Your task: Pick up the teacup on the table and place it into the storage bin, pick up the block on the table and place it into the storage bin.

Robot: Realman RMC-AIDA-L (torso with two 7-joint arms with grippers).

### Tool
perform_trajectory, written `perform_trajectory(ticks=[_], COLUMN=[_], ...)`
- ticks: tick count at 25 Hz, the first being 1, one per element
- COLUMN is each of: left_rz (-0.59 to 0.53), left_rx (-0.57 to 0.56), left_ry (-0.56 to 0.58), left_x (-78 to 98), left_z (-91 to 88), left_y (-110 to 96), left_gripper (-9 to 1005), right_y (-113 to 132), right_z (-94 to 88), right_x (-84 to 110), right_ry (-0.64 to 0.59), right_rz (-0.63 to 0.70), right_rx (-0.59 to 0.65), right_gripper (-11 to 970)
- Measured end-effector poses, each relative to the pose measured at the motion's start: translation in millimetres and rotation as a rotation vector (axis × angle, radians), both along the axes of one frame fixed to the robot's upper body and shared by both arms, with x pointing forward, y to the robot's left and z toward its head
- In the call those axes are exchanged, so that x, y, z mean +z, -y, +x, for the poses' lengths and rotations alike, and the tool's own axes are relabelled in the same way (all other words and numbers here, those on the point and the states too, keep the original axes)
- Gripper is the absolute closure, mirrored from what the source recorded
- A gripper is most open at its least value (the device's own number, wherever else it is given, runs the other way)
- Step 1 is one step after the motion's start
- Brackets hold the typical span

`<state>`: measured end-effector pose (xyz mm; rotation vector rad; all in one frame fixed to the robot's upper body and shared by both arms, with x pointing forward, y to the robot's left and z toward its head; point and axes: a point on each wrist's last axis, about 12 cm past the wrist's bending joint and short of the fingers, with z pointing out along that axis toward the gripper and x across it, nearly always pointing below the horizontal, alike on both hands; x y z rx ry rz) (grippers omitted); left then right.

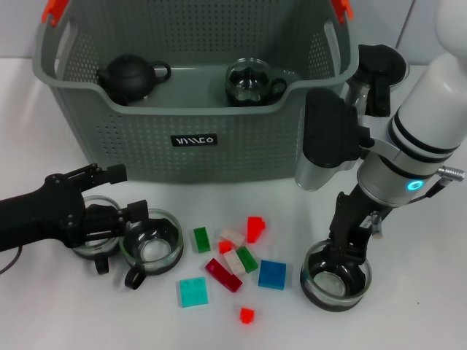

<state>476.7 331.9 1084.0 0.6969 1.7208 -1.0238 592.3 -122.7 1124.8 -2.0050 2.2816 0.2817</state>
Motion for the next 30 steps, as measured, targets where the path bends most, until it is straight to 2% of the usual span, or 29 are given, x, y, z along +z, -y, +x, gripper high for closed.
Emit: perform_trajectory(ticks=[4, 7, 14, 19, 23, 26, 30], left_rz=[-0.002, 0.000, 0.004, 0.005, 0.006, 0.004, 0.000], left_rx=[-0.005, -0.010, -0.014, -0.014, -0.014, -0.015, -0.015], left_ry=[0.002, -0.002, -0.002, 0.000, 0.002, 0.004, 0.006], left_x=[0.9, 1.3, 1.4, 1.4, 1.6, 2.0, 2.2], left_z=[-0.4, -0.8, -1.4, -1.5, -1.3, -1.0, -0.5], left_y=[-0.5, -0.8, -1.4, -1.6, -1.6, -1.4, -0.7], left_gripper=[92, 92, 92, 92, 92, 92, 92], right_y=[-0.9, -1.0, -5.3, -17.8, -27.0, -29.5, -29.9], right_z=[-0.1, 1.6, 2.3, 8.1, 15.7, 28.9, 47.1], right_x=[8.3, 26.6, 97.7, 133.2, 158.8, 179.1, 185.6], right_ry=[0.012, 0.039, 0.115, 0.184, 0.278, 0.411, 0.532], right_rz=[0.024, 0.068, 0.212, 0.301, 0.367, 0.414, 0.453], right_rx=[-0.001, -0.020, -0.067, -0.058, -0.052, -0.096, -0.161], right_gripper=[909, 910, 909, 909, 910, 910, 910])
